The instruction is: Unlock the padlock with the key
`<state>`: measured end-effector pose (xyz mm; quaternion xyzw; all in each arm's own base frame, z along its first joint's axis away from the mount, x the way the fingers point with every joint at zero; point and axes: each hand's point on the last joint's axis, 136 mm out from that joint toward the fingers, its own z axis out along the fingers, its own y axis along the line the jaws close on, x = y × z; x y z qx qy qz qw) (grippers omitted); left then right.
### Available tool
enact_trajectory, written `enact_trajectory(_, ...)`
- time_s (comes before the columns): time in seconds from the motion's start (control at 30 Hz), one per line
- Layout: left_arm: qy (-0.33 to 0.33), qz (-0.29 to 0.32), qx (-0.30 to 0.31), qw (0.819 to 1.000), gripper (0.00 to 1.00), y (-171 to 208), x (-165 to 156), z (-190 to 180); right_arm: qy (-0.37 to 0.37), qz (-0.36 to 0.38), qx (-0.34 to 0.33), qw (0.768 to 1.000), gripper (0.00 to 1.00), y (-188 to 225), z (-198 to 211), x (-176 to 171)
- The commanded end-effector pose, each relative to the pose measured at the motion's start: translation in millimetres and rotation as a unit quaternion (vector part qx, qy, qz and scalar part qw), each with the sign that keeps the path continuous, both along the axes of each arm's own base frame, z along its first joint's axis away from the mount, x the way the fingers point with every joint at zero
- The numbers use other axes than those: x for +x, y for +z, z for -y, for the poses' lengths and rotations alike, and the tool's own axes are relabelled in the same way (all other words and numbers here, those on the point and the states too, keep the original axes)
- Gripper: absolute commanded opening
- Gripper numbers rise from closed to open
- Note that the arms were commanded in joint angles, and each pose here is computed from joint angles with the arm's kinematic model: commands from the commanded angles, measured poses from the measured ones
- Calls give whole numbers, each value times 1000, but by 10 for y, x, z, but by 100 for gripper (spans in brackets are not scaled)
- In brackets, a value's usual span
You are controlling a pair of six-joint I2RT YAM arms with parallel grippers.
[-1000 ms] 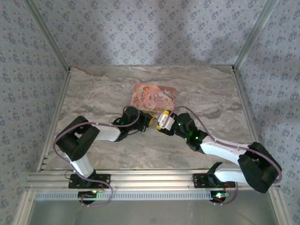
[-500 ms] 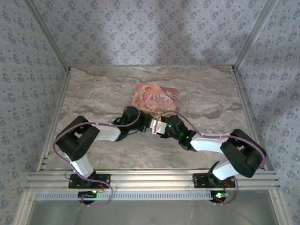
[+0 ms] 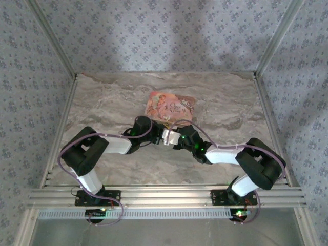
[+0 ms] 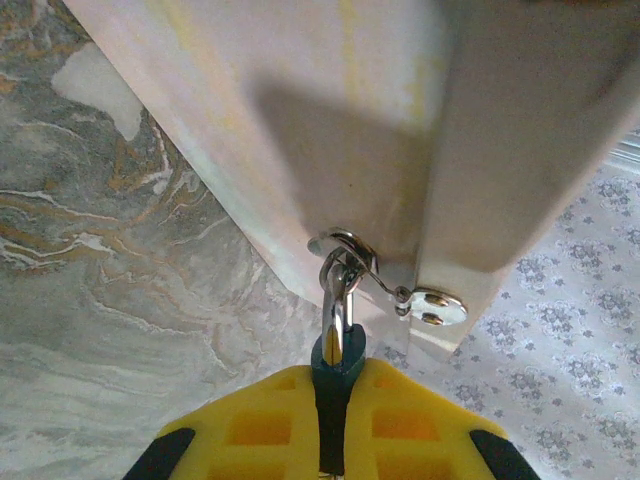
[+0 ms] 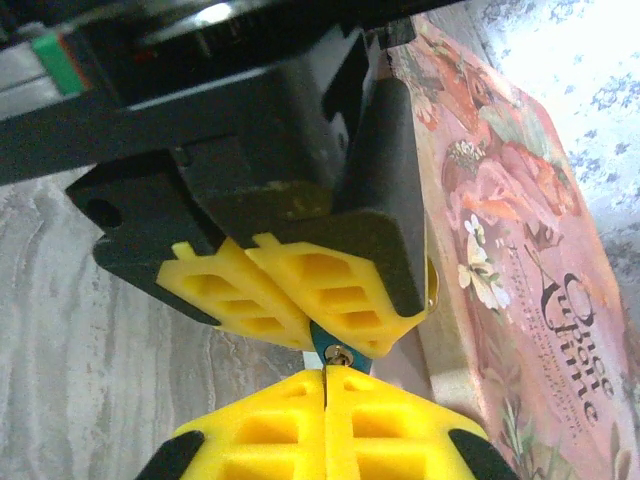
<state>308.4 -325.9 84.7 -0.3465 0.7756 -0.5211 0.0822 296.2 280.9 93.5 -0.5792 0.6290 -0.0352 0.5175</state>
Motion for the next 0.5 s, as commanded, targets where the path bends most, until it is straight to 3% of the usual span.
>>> enact_trajectory(0.0,-14,25,-37,999,0,292,30,118,-19,15,11,1000,0,83,-26,106)
enact_trajectory(0.23,-15,24,-38,999,0,291,27,121,-43,10,45,998,0,180,-8,141)
enact_trajectory(0.47,-14,23,-37,999,0,280,27,117,-120,-78,165,976,0,319,-23,197)
